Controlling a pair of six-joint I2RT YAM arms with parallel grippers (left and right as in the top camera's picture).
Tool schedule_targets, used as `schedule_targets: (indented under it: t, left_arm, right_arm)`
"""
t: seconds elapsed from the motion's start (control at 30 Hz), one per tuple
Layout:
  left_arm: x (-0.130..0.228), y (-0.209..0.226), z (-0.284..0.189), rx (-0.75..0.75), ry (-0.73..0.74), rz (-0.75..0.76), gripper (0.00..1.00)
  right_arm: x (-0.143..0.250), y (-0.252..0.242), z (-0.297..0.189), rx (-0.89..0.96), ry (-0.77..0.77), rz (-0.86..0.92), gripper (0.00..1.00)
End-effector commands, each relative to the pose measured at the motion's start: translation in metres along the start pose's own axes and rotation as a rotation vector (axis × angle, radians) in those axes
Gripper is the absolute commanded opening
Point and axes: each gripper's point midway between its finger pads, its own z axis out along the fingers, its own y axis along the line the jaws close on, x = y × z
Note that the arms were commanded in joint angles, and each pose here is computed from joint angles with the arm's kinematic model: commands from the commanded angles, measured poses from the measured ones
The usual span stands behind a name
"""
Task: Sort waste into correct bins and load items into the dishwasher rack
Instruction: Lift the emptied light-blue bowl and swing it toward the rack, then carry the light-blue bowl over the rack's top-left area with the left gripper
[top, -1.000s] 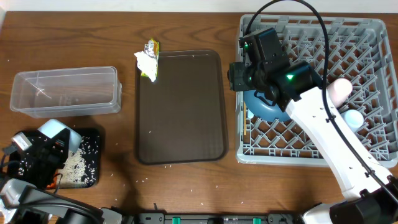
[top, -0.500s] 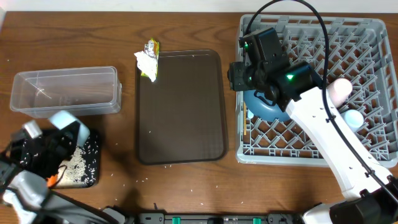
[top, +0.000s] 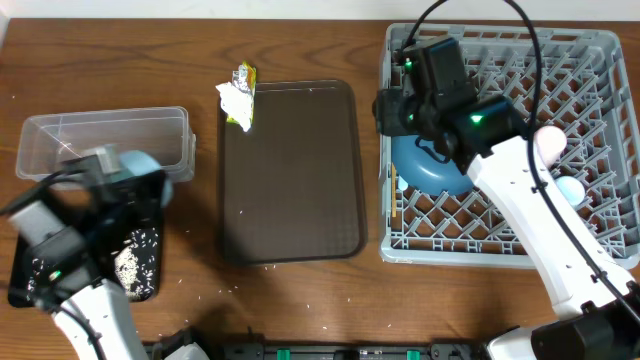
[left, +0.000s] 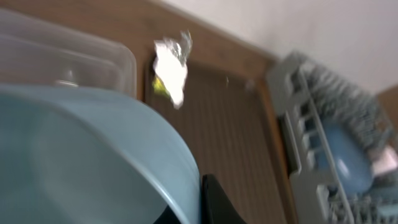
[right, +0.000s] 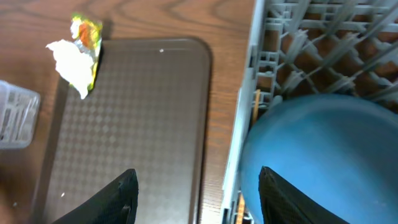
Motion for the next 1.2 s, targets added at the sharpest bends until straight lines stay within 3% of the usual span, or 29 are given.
schedule_targets:
  t: [0.0, 0.47, 0.6, 0.77, 0.97, 1.17]
  left_arm:
    - [0.013, 0.003, 0.018, -0.145, 0.086, 0.058, 0.06]
    - [0.081, -0.083, 0.083, -0.110, 0.364, 0.429, 0.06]
    - [0.075, -0.118, 0.097, -0.031, 0.377, 0.480, 0.06]
    - [0.044, -0.158, 0.112, 0.038, 0.334, 0.486, 0.06]
    - [0.001, -0.242, 0.133, 0.404, 0.205, 0.374, 0.06]
    - [-0.031, -0.293, 0.159, 0.729, 0.104, 0.201, 0.06]
  right_arm:
    - [-0.013, -0.015, -0.013, 0.014, -0.046, 0.061, 0.59]
    - [-0.015, -0.048, -0.025, 0.048, -0.036, 0.126, 0.62]
    - [-0.016, -0.064, -0.027, 0.074, -0.033, 0.157, 0.62]
    - [-0.017, -0.082, -0.029, 0.095, -0.028, 0.195, 0.62]
    - [-0.016, -0.117, -0.034, 0.150, -0.025, 0.285, 0.61]
    - [-0.015, -0.160, -0.044, 0.202, -0.031, 0.393, 0.61]
